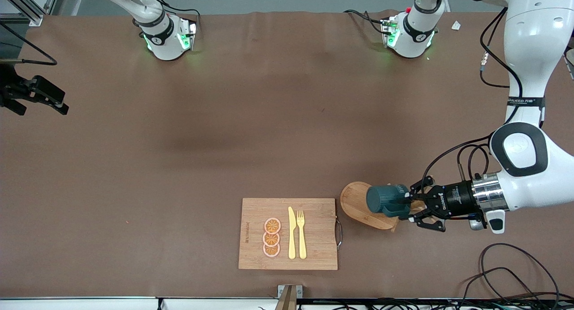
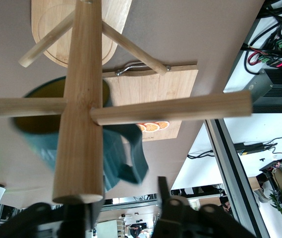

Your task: Pass cup and hang on rack

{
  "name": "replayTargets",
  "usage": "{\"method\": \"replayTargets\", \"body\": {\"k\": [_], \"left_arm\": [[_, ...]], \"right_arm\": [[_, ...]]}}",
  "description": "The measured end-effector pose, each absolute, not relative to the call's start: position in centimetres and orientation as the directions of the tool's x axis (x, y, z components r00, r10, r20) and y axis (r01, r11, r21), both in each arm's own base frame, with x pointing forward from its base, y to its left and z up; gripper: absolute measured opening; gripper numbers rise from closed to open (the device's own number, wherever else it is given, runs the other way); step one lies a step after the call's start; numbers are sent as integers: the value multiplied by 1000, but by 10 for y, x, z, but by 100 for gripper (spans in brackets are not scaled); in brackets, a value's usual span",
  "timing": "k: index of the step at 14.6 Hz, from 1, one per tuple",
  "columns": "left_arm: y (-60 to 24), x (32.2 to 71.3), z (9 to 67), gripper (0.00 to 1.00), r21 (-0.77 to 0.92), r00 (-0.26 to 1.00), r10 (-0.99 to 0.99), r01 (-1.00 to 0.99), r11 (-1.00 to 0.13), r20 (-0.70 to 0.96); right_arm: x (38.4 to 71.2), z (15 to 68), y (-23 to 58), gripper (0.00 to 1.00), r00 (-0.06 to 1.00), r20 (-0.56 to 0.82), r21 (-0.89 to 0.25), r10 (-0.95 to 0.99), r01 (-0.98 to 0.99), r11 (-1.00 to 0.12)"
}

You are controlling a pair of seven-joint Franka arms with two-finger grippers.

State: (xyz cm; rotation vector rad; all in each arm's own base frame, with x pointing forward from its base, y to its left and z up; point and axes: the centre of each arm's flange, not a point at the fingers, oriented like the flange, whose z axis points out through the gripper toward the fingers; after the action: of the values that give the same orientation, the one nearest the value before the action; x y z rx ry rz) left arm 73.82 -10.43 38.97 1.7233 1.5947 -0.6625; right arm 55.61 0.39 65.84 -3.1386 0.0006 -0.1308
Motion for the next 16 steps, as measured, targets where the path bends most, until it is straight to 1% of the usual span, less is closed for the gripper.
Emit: {"method": "replayTargets", "body": {"k": [1, 2, 3, 4, 5, 7, 8, 9, 11, 12, 14, 16], "left_arm": [[-105, 738, 393, 66, 148, 120, 639, 989, -10, -760], [-106, 738, 398, 75, 157, 129, 642, 988, -15, -756], [-108, 738, 405, 84, 171, 148, 653, 985, -29, -743], [-113, 735, 418, 95, 196, 183, 674, 979, -58, -715], [-121, 731, 437, 100, 229, 233, 702, 968, -102, -673], [-154, 712, 484, 100, 288, 373, 757, 924, -251, -537], [-185, 693, 516, 100, 309, 477, 773, 875, -373, -418], [-206, 677, 538, 100, 318, 561, 764, 822, -472, -319], [-235, 644, 570, 100, 267, 740, 665, 664, -698, -103], [-238, 631, 583, 100, 219, 812, 583, 574, -789, -25], [-226, 610, 607, 100, 129, 909, 414, 406, -905, 42], [-198, 594, 629, 100, 66, 958, 282, 279, -958, 42]], "right_arm": [[556, 658, 4, 100, 997, 83, 0, 0, 0, -1000], [556, 658, 4, 100, 997, 83, 0, 0, 0, -1000], [556, 658, 4, 100, 997, 83, 0, 0, 0, -1000], [556, 658, 4, 100, 997, 83, 0, 0, 0, -1000], [556, 658, 4, 100, 997, 83, 0, 0, 0, -1000], [556, 658, 4, 100, 997, 83, 0, 0, 0, -1000], [556, 658, 4, 100, 997, 83, 0, 0, 0, -1000], [556, 658, 4, 100, 997, 83, 0, 0, 0, -1000], [556, 658, 3, 100, 997, 83, 0, 3, 3, -1000], [556, 658, 2, 100, 997, 82, 1, 11, 11, -1000], [557, 656, -2, 100, 996, 80, 3, 29, 29, -1000], [558, 654, -8, 100, 997, 76, 4, 30, 30, -1000]]}}
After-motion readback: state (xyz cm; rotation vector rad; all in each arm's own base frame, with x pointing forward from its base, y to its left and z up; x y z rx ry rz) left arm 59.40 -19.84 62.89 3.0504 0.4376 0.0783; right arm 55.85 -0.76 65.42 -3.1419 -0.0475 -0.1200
